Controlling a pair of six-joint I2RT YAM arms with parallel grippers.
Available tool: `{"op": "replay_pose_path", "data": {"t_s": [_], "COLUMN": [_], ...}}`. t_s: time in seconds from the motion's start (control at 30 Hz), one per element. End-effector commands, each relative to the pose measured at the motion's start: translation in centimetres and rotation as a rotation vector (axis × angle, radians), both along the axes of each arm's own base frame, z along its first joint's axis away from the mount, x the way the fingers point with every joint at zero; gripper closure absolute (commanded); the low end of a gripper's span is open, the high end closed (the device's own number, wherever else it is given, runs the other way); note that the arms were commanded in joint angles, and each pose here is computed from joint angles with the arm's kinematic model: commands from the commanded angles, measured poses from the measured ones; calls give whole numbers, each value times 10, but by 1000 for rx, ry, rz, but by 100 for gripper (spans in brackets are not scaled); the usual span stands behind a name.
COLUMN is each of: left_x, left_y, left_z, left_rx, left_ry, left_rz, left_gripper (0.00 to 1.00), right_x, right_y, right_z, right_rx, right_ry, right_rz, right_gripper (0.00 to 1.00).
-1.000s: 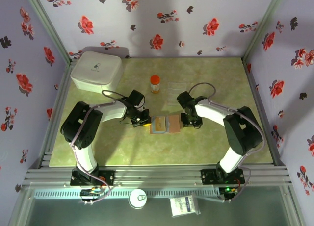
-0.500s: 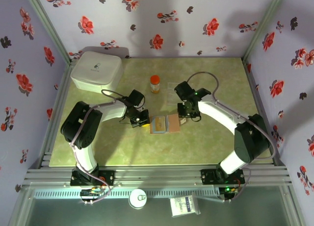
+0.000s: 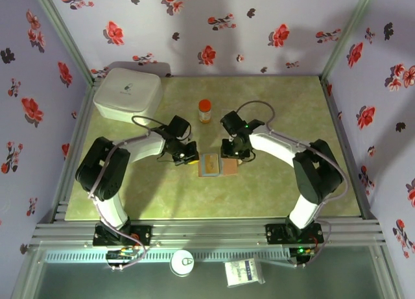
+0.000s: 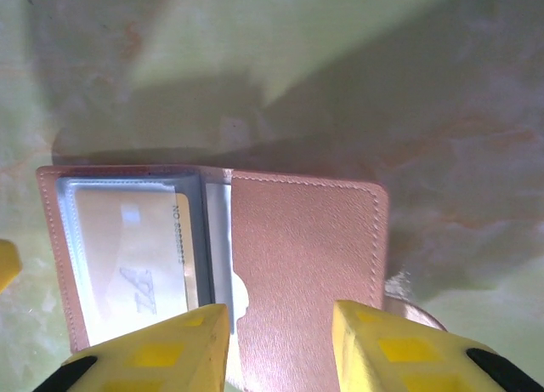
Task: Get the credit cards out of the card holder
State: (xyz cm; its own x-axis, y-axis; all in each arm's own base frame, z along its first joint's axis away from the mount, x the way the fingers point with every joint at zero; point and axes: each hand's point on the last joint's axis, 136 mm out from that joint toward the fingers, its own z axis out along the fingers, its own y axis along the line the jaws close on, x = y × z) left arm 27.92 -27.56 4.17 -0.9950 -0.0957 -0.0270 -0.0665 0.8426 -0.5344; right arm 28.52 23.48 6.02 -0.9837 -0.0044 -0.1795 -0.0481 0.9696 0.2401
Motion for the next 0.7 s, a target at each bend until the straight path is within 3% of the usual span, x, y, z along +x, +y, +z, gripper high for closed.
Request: {"op": "replay_pose_path", "data": {"t_s": [0.0, 0.3, 0.67], "left_x": [3, -5, -9], "left_y": [-12, -37, -47], "left_z": [20, 18, 16], "left_rx": [-46, -56, -39], "left_ry": [-22, -11, -10], "left_rz": [-9, -53, -80], "left_gripper": [100, 100, 100], "right_x": [-5, -17, -12], "right_y": [6, 4, 11], "right_z": [-18, -57, -20], "right_rx": [16, 9, 67], "right_ry": [40, 111, 47], "right_rz": [-10, -38, -36], "right_gripper": [63, 63, 63]}}
